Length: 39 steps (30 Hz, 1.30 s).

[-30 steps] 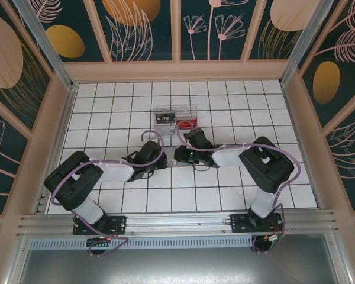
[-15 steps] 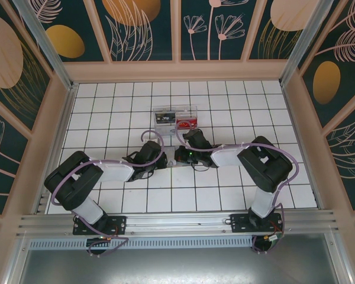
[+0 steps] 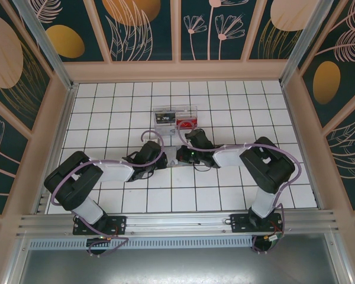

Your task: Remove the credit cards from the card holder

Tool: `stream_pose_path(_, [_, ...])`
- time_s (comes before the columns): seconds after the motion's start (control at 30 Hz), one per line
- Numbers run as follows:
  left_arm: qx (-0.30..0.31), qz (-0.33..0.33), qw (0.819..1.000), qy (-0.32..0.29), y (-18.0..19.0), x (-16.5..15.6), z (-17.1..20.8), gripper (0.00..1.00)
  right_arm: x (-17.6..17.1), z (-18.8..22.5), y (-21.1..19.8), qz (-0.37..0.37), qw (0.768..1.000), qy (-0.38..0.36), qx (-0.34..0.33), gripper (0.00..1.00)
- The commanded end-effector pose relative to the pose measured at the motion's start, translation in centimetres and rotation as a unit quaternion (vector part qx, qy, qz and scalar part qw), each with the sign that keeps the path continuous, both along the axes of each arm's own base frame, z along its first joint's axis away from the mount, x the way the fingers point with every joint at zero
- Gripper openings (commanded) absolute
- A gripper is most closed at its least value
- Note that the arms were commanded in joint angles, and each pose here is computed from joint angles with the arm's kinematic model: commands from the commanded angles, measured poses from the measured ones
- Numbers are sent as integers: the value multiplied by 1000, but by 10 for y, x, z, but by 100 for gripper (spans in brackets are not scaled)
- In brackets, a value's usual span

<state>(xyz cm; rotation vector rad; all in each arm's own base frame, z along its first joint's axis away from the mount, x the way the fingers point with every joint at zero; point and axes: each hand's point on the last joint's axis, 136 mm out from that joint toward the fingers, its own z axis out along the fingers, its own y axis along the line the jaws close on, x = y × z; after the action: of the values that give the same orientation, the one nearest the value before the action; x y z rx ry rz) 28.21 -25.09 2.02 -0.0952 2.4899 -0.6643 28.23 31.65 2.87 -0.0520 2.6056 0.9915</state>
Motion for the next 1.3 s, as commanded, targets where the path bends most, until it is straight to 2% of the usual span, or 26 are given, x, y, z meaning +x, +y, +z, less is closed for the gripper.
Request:
stream_pose_path(0.0, [19,7,1000,14,10,-6,-7,9,2,5,-11,-8,1000,-11,-3,0])
stream_pose_path(0.3, [18,5,1000,15,10,-6,-7,9,2,13,-15,-2,1000,-15,14,0])
stream_pose_path(0.37, [19,4,1000,16,9,-6,-8,8,3,14,-12,0,1000,-14,22,10])
stream_pose_path(0.43, [19,4,1000,16,9,-6,-8,7,3,11,-11,2,1000,-12,23,15])
stream_pose_path(0.8, [16,0,1000,18,7,-6,-8,7,4,-2,-5,6,1000,6,26,17])
stream_pose_path(0.83, [16,-1,1000,18,6,-6,-8,7,4,-2,-5,6,1000,6,26,17])
stream_pose_path(0.9, [16,1,1000,16,6,-5,-7,7,4,-1,-6,5,1000,5,25,7])
stream_pose_path(1.0, [18,1,1000,16,7,-5,-7,7,6,0,-13,-7,1000,4,20,0])
stream_pose_path(1.27, [21,1,1000,15,8,-5,-7,7,6,-1,-41,-26,1000,3,14,0])
